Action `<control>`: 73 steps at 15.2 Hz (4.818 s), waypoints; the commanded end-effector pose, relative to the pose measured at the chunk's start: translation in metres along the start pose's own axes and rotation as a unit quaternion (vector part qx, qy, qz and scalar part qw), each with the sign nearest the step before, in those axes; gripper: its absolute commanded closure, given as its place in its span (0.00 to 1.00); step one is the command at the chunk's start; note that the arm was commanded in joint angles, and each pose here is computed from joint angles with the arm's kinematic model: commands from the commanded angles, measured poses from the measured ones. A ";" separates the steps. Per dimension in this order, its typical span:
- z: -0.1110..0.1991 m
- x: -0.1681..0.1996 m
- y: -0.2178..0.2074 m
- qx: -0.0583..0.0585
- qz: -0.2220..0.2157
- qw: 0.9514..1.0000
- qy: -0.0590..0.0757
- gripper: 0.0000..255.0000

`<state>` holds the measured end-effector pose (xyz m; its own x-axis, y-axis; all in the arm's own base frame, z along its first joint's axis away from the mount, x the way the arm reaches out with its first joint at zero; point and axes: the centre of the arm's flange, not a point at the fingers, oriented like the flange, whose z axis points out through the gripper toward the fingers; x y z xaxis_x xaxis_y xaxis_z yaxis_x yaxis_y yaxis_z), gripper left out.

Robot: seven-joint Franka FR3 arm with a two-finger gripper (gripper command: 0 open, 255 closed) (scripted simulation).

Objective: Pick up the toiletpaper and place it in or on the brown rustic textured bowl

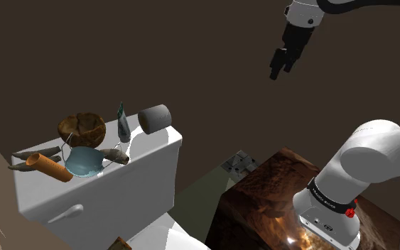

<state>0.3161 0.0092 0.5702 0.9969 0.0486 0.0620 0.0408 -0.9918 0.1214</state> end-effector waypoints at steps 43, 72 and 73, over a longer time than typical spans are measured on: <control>0.349 0.220 -0.173 0.509 0.527 0.604 -0.313 0.00; 0.286 0.224 -0.165 0.509 0.527 0.604 -0.313 1.00; 0.281 0.225 -0.164 0.509 0.527 0.604 -0.313 1.00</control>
<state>0.5518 0.1500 0.2803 0.3211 -0.4122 -0.8526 -0.9370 -0.0073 -0.3493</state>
